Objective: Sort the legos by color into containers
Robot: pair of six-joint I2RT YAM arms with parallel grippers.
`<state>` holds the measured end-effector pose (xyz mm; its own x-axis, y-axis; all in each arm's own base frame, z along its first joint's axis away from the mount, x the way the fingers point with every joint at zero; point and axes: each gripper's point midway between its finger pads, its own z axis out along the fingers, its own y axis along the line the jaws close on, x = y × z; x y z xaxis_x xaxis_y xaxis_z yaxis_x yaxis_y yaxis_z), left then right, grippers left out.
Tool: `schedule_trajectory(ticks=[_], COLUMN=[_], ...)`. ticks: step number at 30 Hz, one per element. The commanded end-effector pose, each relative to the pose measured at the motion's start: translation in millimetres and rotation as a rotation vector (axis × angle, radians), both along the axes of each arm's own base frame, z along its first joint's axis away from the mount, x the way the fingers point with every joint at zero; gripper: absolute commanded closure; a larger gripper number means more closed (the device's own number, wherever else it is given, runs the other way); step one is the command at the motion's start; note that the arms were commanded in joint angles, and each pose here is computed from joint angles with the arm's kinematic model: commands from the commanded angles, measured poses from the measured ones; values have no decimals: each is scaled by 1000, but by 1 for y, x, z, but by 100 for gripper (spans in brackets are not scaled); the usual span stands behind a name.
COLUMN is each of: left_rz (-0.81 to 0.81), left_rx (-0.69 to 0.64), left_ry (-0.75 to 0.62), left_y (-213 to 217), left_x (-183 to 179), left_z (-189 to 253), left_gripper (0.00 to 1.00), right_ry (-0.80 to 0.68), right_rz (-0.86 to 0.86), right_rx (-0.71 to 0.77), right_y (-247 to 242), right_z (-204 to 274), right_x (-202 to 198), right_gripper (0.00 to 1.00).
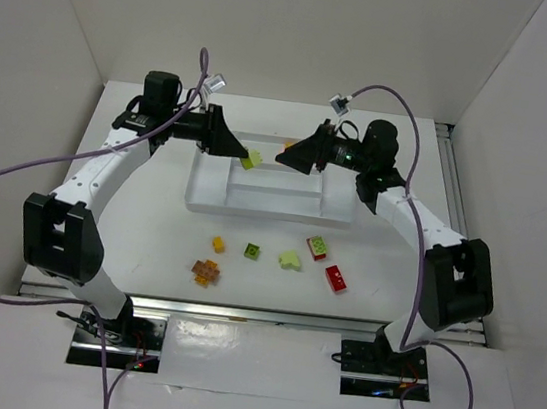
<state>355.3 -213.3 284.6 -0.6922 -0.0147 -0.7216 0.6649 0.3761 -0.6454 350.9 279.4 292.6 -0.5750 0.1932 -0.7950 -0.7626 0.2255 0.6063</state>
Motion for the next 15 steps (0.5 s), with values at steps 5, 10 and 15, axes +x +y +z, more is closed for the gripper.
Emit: schedule_trajectory(ticks=[5, 10, 15], left_rz=[-131, -141, -134], left_rx=[-75, -80, -73], left_ry=[-102, -101, -123], left_y=[-13, -13, -12], left_x=[-12, -14, -14], left_z=[31, 32, 34], left_gripper=[100, 100, 100], right_ry=[-122, -74, -86], right_rz=[132, 133, 220], right_rx=[-58, -61, -35], right_y=[32, 40, 52], right_z=[9, 2, 5], right_x=[-7, 4, -10], right_gripper=[6, 8, 11])
